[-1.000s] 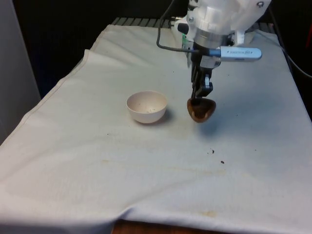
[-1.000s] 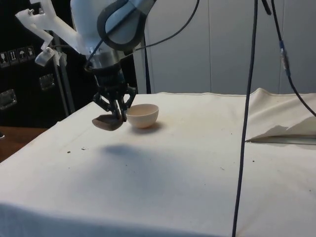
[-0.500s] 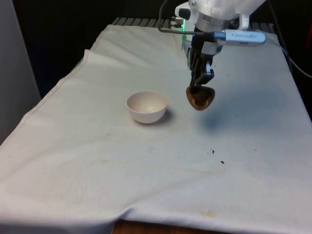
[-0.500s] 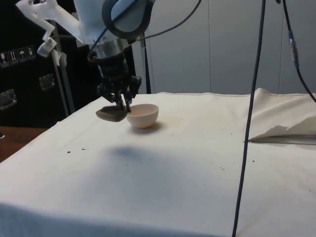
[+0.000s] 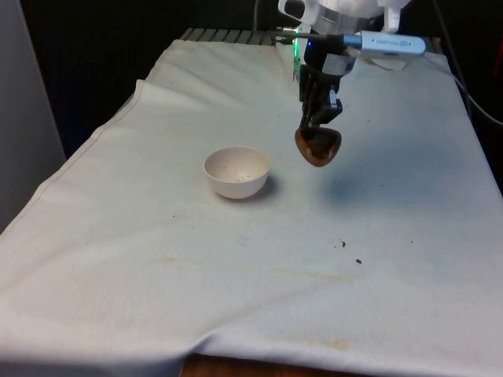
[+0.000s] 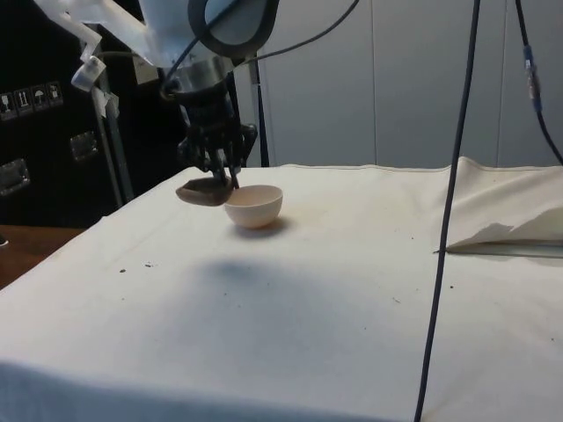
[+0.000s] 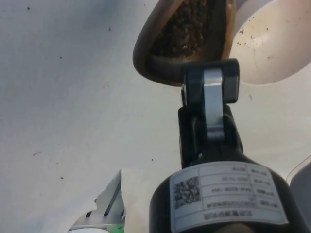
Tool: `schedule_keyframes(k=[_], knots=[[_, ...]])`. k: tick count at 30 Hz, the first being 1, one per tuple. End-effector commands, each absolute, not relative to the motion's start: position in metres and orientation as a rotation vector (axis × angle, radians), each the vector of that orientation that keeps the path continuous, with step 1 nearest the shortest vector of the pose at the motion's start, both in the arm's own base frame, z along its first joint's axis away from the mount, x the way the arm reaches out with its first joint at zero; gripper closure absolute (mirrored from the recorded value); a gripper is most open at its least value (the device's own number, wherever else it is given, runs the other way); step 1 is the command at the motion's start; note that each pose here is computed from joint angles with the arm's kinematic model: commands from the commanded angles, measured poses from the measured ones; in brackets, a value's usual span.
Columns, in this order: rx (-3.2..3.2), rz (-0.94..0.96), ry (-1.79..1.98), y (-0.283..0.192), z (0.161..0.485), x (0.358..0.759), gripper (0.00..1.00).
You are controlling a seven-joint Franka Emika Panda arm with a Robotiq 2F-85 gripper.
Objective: Pour the coffee beans from the cup into the bowl.
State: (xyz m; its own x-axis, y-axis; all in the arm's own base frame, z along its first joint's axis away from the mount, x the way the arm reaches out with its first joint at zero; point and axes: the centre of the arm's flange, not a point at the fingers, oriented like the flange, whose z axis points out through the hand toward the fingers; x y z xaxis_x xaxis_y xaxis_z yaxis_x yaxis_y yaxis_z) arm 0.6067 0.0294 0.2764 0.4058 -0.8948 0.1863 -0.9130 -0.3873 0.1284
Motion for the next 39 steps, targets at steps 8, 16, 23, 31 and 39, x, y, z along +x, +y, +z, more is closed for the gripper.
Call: schedule_keyframes(k=[8, 16, 23, 31, 39], knots=[[2.466, 0.134, -1.539, 0.023, 0.284, 0.607, 1.0], [2.467, 0.147, -1.496, 0.015, 0.292, 0.603, 1.0], [2.472, 0.15, -1.462, 0.002, 0.295, 0.595, 1.0], [2.473, 0.144, -1.439, -0.017, 0.298, 0.585, 1.0], [2.464, 0.134, -1.431, -0.04, 0.3, 0.58, 1.0]])
